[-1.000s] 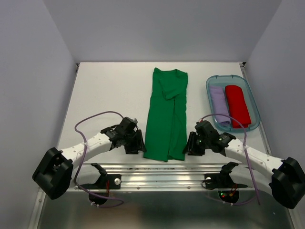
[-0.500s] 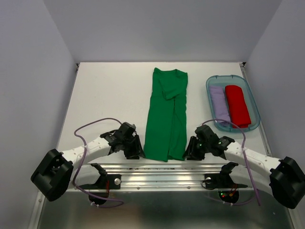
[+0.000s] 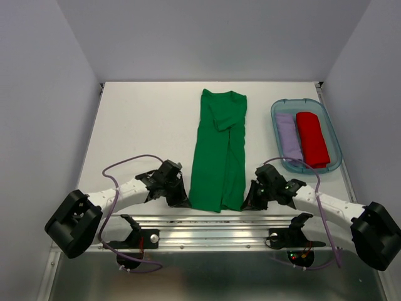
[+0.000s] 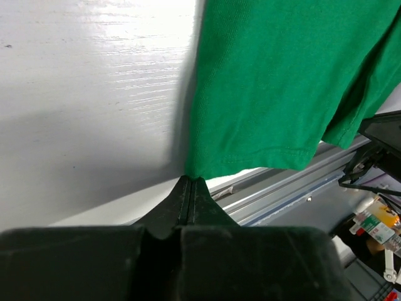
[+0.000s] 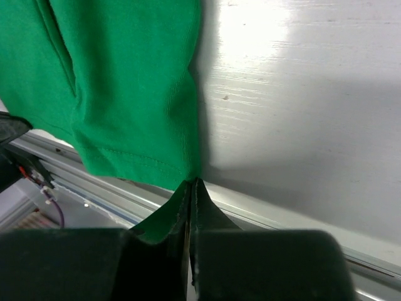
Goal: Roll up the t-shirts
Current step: Roll the T-shirt to the center of the board.
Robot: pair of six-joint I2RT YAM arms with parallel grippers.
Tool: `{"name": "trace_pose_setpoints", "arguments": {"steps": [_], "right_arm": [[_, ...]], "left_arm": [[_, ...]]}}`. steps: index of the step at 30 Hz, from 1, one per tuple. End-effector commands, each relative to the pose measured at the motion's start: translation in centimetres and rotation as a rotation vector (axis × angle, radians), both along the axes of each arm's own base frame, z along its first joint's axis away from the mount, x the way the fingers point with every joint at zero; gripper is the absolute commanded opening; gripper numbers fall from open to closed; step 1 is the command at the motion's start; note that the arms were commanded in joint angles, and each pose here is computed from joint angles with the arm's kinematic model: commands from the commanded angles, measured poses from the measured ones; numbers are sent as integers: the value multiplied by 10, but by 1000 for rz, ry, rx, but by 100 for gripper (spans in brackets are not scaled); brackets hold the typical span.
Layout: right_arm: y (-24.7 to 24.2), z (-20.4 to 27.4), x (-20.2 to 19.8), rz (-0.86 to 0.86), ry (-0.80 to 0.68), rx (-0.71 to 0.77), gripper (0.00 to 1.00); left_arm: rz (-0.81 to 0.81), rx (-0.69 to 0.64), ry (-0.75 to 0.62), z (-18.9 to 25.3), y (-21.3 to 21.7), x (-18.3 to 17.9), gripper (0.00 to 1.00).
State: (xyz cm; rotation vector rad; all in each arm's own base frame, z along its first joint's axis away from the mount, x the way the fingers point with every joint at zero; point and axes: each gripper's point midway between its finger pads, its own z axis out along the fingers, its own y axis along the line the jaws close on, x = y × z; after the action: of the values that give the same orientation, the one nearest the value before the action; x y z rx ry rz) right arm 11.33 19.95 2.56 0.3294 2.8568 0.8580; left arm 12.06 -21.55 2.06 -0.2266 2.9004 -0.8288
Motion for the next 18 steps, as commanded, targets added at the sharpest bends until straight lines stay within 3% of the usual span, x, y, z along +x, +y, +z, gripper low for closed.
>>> {"name": "trace_pose_setpoints", "arguments": {"steps": [1,18], "right_arm": [[7,6,5,16,-28,20,1],[-3,26,15,8,-108,-30,1]], "left_arm": [[-3,-34,0,3,-5,-2,0],[52,-123,-54,40,-19,6,0]]}}
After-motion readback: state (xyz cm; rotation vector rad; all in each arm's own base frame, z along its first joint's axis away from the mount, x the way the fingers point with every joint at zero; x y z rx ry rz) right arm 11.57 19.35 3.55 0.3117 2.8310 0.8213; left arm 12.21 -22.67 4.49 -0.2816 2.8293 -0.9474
